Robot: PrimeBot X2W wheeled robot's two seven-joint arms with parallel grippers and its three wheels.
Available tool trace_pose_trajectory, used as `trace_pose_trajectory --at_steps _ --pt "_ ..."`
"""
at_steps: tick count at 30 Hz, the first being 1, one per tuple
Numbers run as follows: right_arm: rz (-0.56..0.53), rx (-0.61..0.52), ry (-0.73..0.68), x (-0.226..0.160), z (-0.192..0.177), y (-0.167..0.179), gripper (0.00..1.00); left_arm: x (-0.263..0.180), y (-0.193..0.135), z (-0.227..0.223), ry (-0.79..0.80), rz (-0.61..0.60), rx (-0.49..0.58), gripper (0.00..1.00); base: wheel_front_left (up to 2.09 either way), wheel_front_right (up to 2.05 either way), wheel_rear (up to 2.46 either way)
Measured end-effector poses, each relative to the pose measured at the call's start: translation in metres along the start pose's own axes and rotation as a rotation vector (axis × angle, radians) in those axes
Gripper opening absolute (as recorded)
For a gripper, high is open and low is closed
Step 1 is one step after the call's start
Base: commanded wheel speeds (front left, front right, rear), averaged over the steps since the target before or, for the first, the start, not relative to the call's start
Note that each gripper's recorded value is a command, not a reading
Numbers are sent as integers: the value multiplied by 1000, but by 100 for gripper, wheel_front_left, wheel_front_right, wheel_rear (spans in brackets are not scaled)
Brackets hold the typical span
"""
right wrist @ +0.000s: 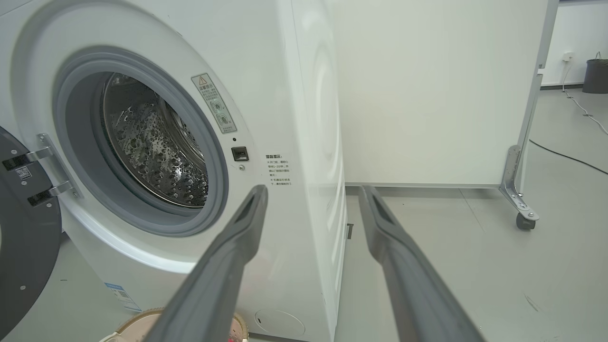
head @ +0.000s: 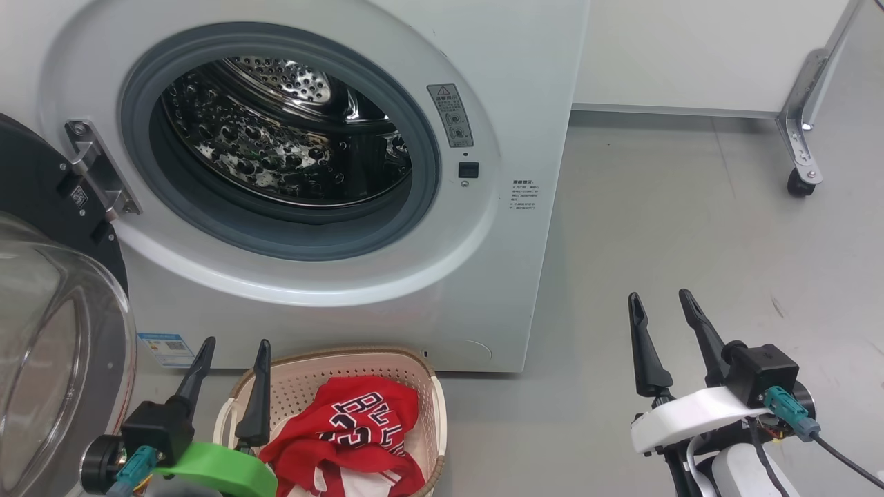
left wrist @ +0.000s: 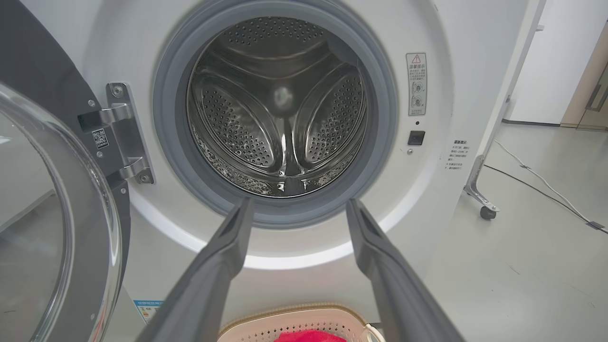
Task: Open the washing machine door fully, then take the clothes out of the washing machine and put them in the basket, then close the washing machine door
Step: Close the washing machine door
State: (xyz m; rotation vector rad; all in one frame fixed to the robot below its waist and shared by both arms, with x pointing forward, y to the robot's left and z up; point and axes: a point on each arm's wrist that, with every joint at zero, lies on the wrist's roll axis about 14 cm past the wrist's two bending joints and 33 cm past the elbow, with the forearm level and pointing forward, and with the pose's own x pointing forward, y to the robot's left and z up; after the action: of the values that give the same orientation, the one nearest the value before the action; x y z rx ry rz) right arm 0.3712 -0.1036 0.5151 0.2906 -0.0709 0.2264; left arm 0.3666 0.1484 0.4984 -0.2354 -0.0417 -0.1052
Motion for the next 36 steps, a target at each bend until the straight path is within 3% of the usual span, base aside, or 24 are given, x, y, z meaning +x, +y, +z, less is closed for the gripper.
trace_pose_trajectory --at_steps 36 --pt "-10 -2 1 -3 0 -3 100 -2 -6 -3 6 -9 -27 100 0 0 0"
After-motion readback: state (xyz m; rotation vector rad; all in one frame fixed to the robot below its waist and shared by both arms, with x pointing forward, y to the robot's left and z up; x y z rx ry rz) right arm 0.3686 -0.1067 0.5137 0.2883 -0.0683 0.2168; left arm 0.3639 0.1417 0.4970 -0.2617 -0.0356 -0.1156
